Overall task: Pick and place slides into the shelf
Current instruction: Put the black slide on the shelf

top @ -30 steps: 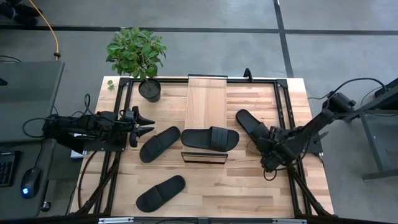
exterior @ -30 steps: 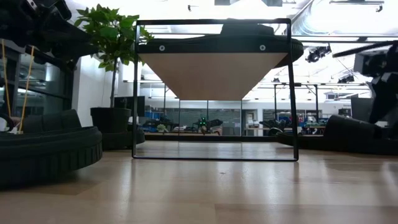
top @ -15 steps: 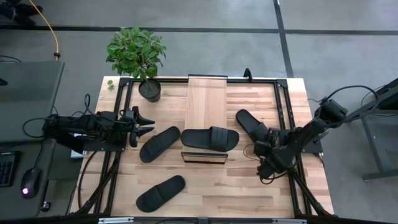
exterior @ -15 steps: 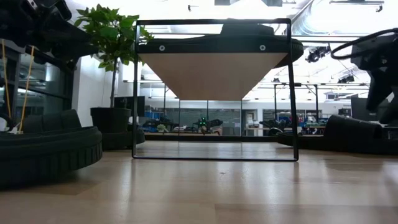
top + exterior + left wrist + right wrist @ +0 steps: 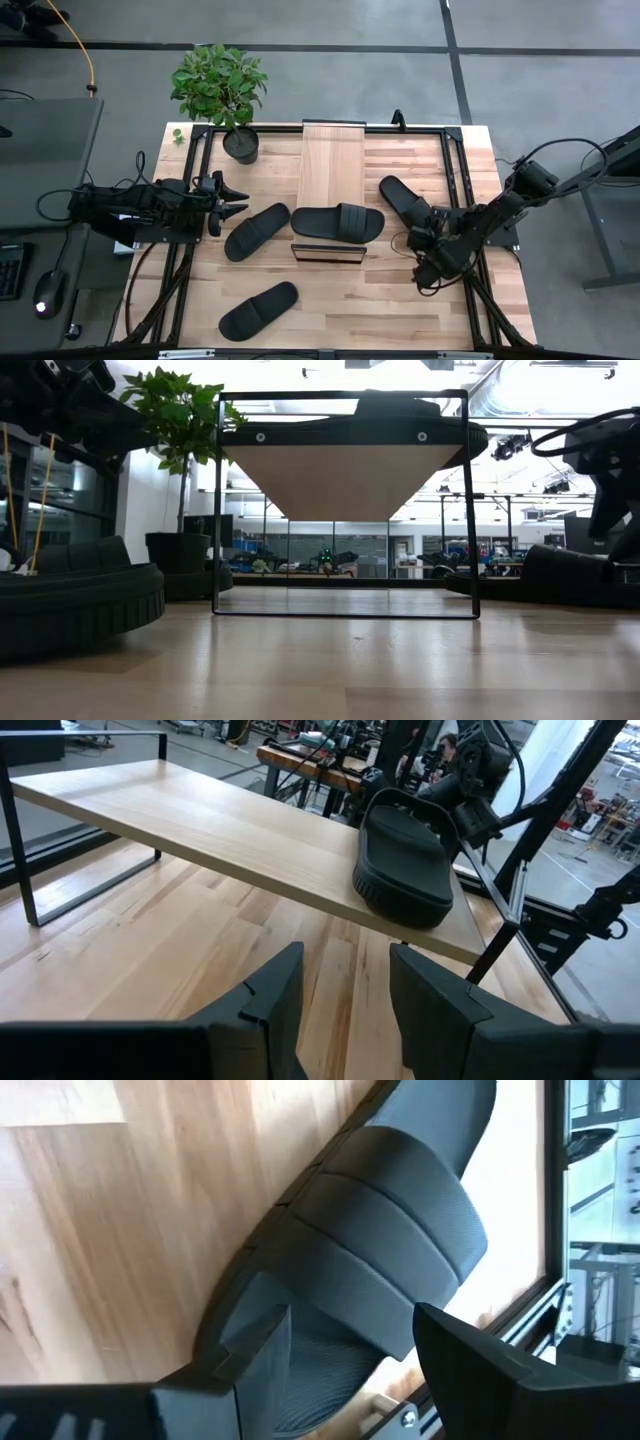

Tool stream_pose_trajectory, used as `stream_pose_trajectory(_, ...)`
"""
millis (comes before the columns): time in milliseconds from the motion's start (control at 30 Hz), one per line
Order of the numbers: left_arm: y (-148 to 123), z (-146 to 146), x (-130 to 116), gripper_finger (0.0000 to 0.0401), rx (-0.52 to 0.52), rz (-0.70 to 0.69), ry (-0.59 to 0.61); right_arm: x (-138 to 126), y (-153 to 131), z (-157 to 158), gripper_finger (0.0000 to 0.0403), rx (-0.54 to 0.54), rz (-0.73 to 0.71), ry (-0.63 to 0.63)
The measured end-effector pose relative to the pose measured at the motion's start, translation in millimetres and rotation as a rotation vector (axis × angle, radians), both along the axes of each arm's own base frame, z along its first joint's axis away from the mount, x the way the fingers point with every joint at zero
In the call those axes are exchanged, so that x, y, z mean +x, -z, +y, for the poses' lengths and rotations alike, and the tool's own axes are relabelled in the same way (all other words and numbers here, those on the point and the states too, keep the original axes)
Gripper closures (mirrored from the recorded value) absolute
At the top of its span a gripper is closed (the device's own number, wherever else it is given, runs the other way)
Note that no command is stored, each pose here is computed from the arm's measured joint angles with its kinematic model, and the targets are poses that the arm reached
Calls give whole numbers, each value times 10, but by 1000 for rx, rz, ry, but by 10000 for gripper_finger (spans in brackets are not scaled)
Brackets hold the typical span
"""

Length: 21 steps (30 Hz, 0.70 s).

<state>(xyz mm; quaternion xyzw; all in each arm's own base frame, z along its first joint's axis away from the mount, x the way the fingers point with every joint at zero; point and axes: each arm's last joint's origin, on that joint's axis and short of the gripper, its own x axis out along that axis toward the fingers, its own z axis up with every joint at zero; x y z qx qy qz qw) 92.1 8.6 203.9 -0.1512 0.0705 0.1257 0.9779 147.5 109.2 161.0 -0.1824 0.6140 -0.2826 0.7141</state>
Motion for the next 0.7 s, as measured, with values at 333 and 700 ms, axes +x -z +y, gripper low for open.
stream_pose_trajectory(333,0,0,0,267,0,0,1,-2,16,4,201,19,9,1)
stream_pose_trajectory(700,0,0,0,268,0,0,0,-126,204,-106,201,-9,-16,65)
